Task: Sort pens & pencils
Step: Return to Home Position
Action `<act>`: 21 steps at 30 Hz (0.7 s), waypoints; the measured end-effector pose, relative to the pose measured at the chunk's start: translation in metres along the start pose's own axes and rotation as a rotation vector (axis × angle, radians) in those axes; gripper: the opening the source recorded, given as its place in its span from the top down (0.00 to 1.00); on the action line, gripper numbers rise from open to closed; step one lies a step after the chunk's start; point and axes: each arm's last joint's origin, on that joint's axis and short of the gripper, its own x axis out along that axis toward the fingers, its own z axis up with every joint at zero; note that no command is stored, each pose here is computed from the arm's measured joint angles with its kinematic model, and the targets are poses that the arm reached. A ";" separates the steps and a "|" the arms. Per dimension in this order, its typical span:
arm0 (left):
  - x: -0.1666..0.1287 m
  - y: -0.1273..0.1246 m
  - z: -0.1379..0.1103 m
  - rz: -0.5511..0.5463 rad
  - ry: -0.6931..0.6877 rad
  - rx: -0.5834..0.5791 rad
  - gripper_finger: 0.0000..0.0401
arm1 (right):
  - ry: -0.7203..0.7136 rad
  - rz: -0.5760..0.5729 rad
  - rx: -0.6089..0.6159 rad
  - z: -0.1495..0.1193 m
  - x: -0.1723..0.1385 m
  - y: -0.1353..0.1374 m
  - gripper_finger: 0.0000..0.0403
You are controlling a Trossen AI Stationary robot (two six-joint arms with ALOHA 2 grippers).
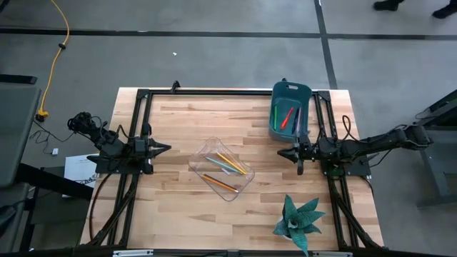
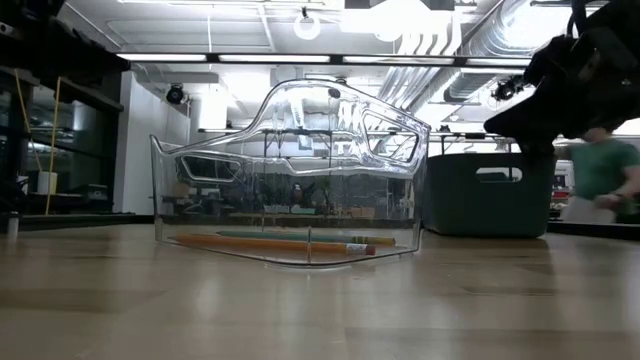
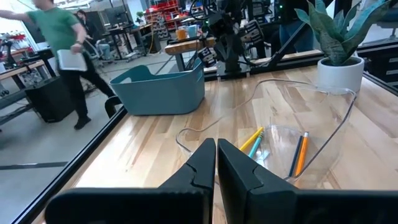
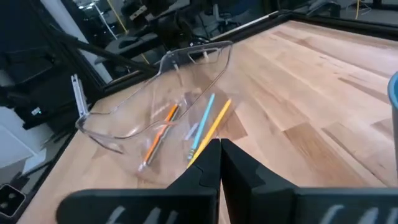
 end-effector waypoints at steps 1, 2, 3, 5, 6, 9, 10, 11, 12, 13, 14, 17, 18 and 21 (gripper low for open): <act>0.000 0.000 0.000 0.000 0.002 0.002 0.98 | 0.004 -0.002 0.003 0.000 0.000 0.000 1.00; 0.000 0.000 -0.001 -0.001 0.007 0.006 0.98 | 0.006 -0.002 0.000 -0.001 0.000 0.000 1.00; 0.000 0.000 -0.001 -0.001 0.013 0.012 0.98 | 0.011 -0.003 -0.008 -0.001 0.000 0.000 1.00; 0.000 0.000 -0.002 -0.002 0.016 0.014 0.98 | 0.017 -0.006 -0.031 -0.002 0.000 -0.001 1.00; 0.000 0.000 -0.002 -0.002 0.016 0.015 0.98 | 0.019 -0.007 -0.042 -0.002 0.000 -0.001 1.00; 0.000 0.000 -0.002 -0.002 0.016 0.015 0.98 | 0.035 -0.011 -0.061 -0.003 0.000 -0.001 1.00; 0.000 0.000 -0.002 -0.002 0.016 0.015 0.98 | 0.039 -0.013 -0.061 -0.004 0.000 -0.002 1.00; 0.000 0.000 -0.002 -0.002 0.017 0.015 0.98 | 0.039 -0.013 -0.061 -0.004 0.000 -0.002 1.00; 0.000 0.000 -0.002 -0.002 0.018 0.016 0.98 | 0.042 -0.014 -0.063 -0.004 0.000 -0.002 1.00; 0.000 0.000 -0.002 -0.002 0.018 0.016 0.98 | 0.048 -0.016 -0.064 -0.005 0.000 -0.002 1.00; 0.000 0.000 -0.002 -0.002 0.019 0.017 0.98 | 0.055 -0.019 -0.067 -0.005 0.000 -0.002 1.00; 0.000 0.000 -0.004 -0.003 0.031 0.029 0.98 | 0.085 -0.032 -0.073 -0.008 0.000 -0.003 1.00; 0.000 0.000 -0.004 -0.004 0.034 0.031 0.98 | 0.097 -0.037 -0.074 -0.009 0.000 -0.004 1.00; 0.000 0.000 -0.004 -0.003 0.034 0.031 0.98 | 0.115 -0.046 -0.050 -0.011 -0.001 -0.005 1.00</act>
